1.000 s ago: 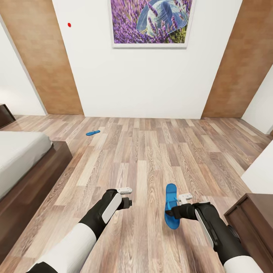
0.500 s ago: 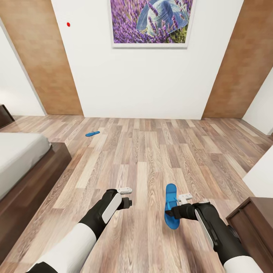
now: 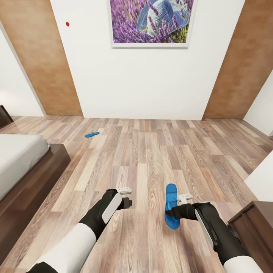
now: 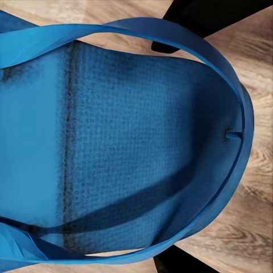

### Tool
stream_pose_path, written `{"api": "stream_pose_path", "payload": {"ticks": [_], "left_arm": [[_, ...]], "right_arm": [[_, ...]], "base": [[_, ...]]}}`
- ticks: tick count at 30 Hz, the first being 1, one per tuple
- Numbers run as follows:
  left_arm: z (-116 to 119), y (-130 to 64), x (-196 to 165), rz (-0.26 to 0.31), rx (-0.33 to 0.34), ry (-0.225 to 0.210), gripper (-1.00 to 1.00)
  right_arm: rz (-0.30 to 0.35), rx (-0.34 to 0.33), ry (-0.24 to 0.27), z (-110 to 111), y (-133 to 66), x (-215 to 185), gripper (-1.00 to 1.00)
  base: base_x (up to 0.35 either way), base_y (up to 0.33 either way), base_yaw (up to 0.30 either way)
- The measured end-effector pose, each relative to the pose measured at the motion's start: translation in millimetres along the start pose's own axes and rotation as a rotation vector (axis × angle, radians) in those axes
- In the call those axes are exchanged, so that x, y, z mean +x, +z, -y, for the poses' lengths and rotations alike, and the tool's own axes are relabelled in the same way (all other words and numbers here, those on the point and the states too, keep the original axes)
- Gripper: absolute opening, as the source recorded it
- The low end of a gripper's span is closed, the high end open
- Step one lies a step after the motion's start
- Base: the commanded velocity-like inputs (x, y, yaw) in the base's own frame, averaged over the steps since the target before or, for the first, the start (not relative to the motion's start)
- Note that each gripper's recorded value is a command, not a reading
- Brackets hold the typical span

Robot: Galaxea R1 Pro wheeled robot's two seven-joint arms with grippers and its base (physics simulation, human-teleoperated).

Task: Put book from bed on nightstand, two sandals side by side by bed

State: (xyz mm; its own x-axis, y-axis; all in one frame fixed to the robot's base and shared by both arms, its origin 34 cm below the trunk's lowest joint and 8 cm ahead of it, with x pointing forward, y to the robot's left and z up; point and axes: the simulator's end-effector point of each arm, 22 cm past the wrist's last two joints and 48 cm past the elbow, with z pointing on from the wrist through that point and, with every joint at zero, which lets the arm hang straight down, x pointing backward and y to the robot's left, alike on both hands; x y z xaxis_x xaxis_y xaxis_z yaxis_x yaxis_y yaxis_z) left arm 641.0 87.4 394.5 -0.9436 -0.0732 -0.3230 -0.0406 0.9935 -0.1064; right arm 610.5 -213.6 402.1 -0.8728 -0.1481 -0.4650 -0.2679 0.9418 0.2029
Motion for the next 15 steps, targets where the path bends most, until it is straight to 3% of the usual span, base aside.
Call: {"api": "stream_pose_path", "payload": {"ticks": [15], "left_arm": [[-0.2, 0.0, 0.0, 0.000, -0.001, 0.000, 1.00]], "right_arm": [[-0.002, 0.002, 0.001, 0.4, 0.0, 0.5, -1.00]], "base": [[0.077, 0.000, 0.000]]}}
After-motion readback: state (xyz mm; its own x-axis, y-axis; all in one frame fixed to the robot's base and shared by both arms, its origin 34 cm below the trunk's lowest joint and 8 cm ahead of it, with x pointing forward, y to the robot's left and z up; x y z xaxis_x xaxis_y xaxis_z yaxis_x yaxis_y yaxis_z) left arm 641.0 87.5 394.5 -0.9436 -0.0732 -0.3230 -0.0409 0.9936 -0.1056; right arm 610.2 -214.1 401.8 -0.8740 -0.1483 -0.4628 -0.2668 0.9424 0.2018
